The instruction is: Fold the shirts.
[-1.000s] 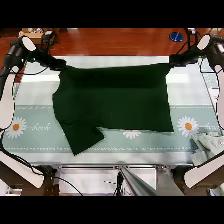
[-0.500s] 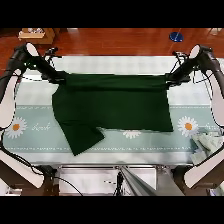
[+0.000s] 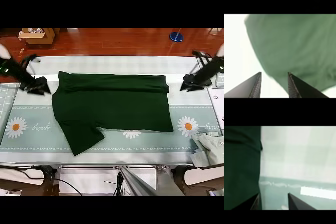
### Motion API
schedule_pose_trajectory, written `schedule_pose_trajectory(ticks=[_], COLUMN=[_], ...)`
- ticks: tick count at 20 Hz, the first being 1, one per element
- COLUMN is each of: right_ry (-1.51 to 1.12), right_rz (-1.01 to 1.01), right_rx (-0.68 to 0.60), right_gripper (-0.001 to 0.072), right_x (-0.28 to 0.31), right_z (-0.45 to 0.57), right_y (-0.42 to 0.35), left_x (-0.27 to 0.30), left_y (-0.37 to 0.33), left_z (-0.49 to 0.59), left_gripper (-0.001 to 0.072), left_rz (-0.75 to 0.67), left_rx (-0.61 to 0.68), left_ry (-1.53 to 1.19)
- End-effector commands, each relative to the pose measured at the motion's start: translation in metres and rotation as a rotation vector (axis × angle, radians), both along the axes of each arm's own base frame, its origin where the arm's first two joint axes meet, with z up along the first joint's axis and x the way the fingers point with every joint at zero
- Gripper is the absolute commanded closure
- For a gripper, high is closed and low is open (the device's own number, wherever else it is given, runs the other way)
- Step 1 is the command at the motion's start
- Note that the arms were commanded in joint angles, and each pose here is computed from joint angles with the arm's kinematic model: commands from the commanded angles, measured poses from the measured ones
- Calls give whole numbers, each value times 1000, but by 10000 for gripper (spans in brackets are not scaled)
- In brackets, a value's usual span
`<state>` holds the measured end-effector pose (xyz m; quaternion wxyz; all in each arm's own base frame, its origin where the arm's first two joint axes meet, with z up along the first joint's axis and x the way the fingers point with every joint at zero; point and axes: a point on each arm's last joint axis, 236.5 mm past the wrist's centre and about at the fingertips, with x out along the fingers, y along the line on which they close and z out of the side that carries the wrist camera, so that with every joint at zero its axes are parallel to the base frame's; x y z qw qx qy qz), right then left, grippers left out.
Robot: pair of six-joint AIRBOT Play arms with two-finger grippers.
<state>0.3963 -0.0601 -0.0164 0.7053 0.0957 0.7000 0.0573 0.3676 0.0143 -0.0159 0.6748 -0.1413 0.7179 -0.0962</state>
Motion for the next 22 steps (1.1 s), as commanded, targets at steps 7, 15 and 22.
schedule_pose_trajectory(ticks=[7,15,22], right_ry=[-78,-56,-75], right_rz=[-223,-216,-206], right_rx=[274,320,315], right_gripper=[254,254,254], right_x=[-66,-71,-75], right_z=[-14,-14,0], right_y=[6,17,19], left_x=[-141,-121,-107], left_y=[-30,-62,-91], left_z=[-54,-89,-118], left_gripper=[189,189,680], left_rz=[188,244,256], left_rx=[-191,-274,-291], left_ry=[48,27,52])
